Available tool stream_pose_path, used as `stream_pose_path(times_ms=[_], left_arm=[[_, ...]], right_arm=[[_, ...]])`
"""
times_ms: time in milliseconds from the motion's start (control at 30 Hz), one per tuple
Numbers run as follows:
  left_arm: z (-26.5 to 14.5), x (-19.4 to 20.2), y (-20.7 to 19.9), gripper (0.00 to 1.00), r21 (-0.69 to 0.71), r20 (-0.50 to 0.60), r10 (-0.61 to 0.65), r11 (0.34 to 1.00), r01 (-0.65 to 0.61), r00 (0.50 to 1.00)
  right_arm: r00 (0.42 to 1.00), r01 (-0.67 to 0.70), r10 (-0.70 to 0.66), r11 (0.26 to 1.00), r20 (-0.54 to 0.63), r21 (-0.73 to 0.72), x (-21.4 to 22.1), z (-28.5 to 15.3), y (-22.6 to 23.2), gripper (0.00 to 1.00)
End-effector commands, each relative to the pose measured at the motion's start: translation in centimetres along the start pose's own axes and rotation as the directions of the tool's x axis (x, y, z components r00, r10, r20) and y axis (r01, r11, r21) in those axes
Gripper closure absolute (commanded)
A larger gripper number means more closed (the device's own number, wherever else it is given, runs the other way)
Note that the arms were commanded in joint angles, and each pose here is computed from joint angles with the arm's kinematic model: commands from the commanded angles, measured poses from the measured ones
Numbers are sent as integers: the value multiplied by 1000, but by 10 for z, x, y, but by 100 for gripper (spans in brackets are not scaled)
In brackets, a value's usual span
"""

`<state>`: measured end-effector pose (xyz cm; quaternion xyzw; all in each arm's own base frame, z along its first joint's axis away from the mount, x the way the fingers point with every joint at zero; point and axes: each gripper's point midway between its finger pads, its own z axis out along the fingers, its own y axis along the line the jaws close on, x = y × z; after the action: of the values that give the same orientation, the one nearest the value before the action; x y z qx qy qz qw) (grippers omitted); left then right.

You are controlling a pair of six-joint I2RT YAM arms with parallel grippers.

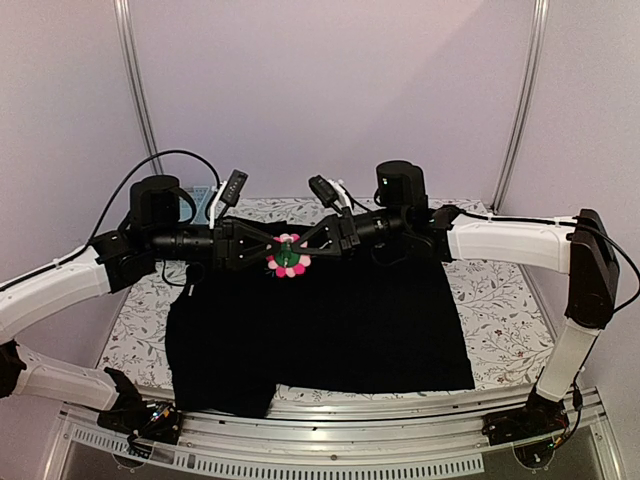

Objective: Pin the brooch onto the clothing
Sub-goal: Pass from the right arm to the left

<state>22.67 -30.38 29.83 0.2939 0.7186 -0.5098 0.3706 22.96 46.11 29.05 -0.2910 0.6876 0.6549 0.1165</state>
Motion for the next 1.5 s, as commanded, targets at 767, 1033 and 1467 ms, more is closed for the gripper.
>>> stream_pose_path(times_ms=[767, 1033, 1467], left_arm=[[10, 18, -4, 100, 1, -9, -92, 996, 92, 996], [-5, 28, 34, 100, -130, 39, -249, 959, 252, 968], [-72, 58, 94, 100, -255, 260, -403, 848, 465, 878]], right_arm=[[1000, 20, -21, 999, -11, -30, -6, 4, 11, 100], [994, -72, 58, 986, 98, 151, -26, -31, -33, 66], [946, -324, 23, 55, 323, 945, 24, -270, -202, 1]])
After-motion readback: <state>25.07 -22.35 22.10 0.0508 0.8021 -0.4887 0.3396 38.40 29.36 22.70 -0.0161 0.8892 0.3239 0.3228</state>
